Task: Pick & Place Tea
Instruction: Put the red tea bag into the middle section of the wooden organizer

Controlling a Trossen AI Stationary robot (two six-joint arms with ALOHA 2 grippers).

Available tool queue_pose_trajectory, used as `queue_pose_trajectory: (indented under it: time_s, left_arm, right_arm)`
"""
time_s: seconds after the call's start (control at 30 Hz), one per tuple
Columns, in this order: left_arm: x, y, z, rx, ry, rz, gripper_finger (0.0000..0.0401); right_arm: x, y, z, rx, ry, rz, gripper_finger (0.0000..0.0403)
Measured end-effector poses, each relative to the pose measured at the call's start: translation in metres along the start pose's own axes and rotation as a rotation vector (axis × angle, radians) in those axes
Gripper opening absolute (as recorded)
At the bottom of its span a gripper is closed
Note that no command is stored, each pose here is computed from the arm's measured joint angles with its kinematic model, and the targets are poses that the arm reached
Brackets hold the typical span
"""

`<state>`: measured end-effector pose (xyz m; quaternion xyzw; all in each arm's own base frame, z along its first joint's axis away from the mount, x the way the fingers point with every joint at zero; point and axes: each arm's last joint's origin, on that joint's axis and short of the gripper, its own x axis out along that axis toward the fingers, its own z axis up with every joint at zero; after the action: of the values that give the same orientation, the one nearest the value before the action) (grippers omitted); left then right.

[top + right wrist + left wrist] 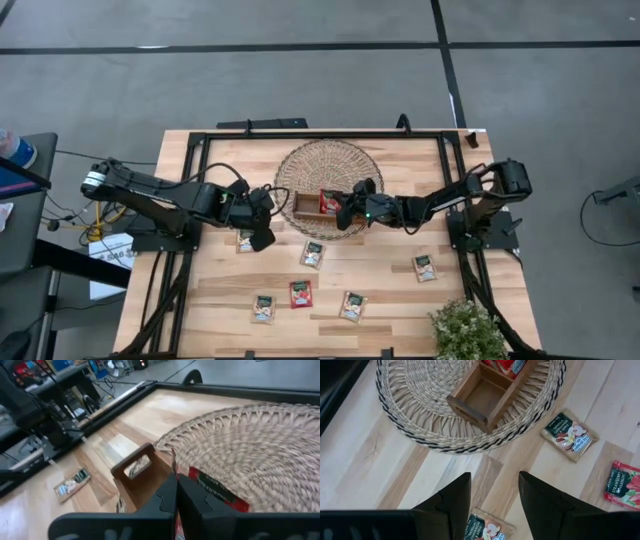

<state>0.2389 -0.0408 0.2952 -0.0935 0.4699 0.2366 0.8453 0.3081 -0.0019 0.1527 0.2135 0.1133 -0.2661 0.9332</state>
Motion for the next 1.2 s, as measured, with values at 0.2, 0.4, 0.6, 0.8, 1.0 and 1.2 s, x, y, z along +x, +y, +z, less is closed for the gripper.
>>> queue_pose_trajectory:
  time_s: [0.2, 0.4, 0.6, 0.8, 1.0, 1.2]
  left_arm:
    - [-0.0001, 0.0, 0.0, 0.003, 0.0, 0.0, 0.0158]
    - [-0.0001, 0.0, 0.0001, 0.021, 0.0, -0.001, 0.0158]
    - [0.0, -0.0009, 0.0012, 0.02, -0.01, -0.008, 0.0158]
    - [0.0, -0.0009, 0.0012, 0.02, -0.011, -0.008, 0.0158]
    - [0.0, -0.0013, 0.0018, 0.017, -0.017, -0.013, 0.0158]
    - [0.0, -0.0014, 0.0019, 0.016, -0.018, -0.013, 0.0158]
  right_arm:
    - [-0.0001, 0.0, 0.0001, -0.014, -0.001, -0.001, 0.0]
    - [-0.0001, -0.0021, -0.0033, -0.034, 0.032, -0.019, 0.0]
    - [0.0013, -0.0041, -0.0067, -0.045, 0.051, -0.032, 0.0]
    - [0.0013, -0.0036, -0.006, -0.057, 0.045, -0.028, 0.0008]
    - [0.0013, -0.0036, -0.006, -0.06, 0.045, -0.027, 0.0054]
    - [0.0013, -0.0033, -0.0056, -0.057, 0.042, -0.023, 0.0092]
